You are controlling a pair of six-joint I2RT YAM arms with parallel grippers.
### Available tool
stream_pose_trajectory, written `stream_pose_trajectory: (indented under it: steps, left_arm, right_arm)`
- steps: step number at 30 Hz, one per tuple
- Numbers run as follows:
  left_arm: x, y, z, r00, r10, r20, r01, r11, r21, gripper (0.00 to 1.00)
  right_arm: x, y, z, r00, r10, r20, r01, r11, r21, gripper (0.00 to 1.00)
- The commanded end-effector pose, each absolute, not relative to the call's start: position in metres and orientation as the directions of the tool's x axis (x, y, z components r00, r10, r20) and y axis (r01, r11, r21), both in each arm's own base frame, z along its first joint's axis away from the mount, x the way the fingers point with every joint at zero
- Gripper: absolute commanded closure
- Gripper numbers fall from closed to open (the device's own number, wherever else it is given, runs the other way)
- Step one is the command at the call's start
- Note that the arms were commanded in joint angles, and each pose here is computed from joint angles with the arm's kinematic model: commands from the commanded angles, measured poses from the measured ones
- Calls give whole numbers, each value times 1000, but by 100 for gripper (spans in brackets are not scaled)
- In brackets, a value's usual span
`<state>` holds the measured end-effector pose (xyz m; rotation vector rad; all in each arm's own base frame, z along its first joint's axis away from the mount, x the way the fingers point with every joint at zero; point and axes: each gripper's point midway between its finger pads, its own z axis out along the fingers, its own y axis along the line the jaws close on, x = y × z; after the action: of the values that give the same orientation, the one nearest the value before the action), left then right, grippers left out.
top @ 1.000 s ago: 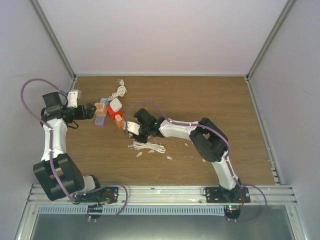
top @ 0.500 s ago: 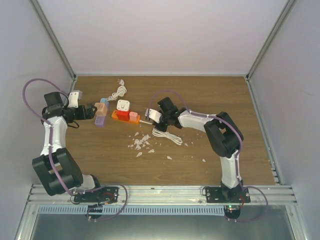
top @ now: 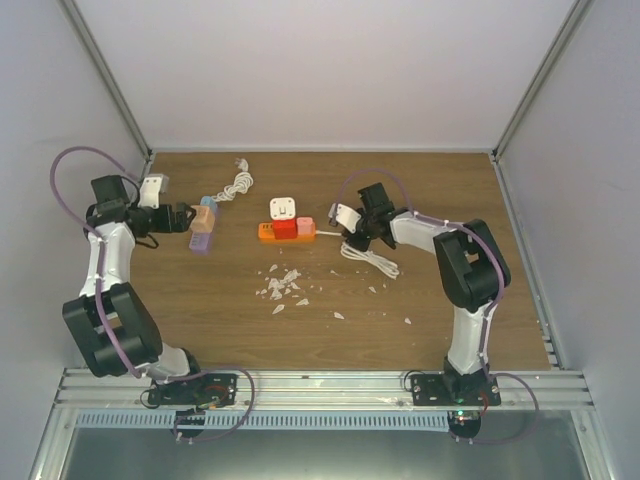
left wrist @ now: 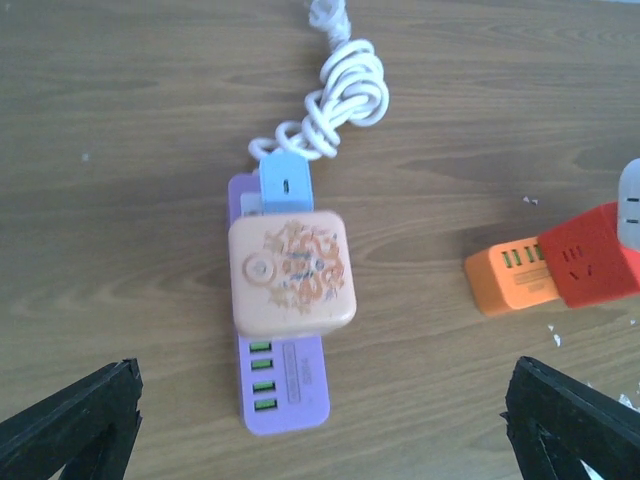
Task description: Pull the plug off the socket
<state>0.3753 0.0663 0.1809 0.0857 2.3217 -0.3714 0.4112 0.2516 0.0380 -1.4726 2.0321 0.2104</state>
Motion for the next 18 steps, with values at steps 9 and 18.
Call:
stream_pose_trajectory:
  steps: [9,18]
  left_arm:
    - [452,21,197,-614,257,-746,461,884,-75,1]
    - [521,-1,165,-616,362,-700,535,844,-35,1]
  right_arm:
    - [444,139,21,-336,-810,-482,-834,493,-247,99]
    - [458,88,19,-416,-762,-495,-788,575,-222,99]
